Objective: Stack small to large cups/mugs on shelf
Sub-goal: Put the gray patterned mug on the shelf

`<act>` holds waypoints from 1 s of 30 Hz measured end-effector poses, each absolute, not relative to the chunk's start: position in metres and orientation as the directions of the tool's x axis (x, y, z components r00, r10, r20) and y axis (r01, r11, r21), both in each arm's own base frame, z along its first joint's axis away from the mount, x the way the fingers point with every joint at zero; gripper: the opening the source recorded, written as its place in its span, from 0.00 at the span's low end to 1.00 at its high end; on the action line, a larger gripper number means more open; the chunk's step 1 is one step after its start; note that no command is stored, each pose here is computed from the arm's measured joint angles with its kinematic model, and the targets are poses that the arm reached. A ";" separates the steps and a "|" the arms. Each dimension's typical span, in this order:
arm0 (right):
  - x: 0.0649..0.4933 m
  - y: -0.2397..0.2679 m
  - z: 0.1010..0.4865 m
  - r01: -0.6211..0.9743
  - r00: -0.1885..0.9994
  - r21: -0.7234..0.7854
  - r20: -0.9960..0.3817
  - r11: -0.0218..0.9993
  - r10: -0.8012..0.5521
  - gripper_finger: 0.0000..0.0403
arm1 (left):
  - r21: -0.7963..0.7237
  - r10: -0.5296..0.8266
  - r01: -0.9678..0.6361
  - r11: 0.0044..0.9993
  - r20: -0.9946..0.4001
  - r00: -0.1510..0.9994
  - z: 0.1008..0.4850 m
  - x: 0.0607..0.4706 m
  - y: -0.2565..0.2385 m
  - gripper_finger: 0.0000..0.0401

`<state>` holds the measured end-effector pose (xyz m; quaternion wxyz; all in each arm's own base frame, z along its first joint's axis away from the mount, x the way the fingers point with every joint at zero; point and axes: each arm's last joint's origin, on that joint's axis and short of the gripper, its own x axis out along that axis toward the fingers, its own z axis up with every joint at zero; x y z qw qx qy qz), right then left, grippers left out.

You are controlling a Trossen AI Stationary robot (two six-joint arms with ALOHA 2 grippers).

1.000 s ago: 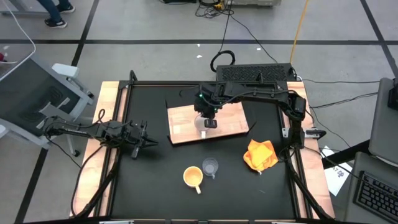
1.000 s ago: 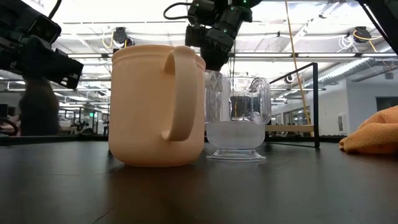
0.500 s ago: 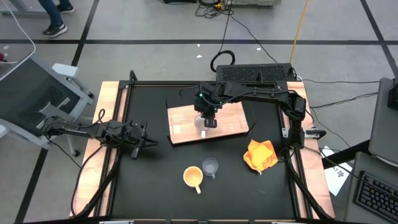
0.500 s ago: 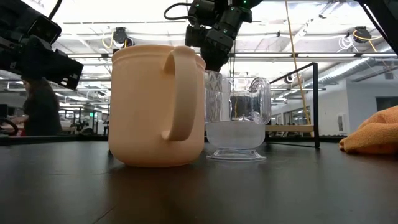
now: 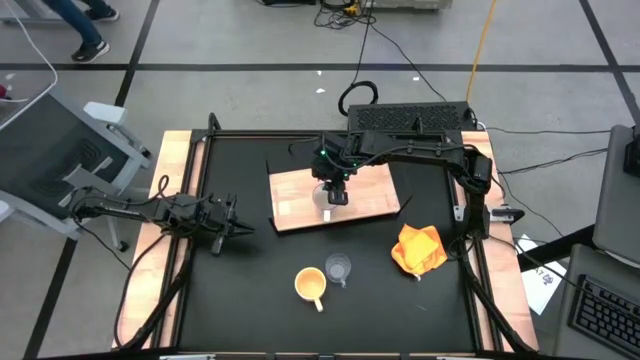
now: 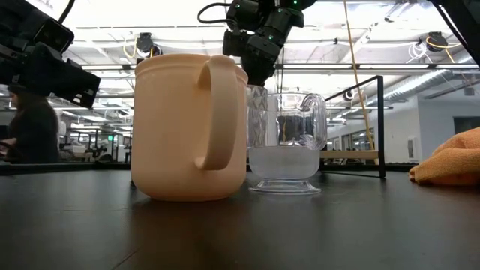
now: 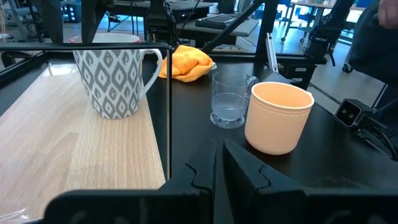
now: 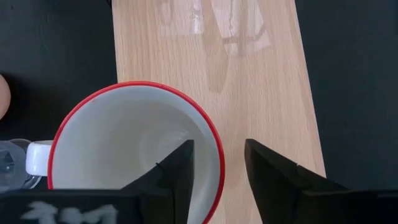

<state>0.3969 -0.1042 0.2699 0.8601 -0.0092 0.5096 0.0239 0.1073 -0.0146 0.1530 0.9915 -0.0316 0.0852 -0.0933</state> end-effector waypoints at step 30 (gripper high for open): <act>0.382 -0.100 0.298 -0.064 0.522 -0.015 -0.852 0.998 0.020 0.32 | -0.081 -0.190 0.178 0.981 -0.163 0.968 0.153 0.107 -0.015 0.08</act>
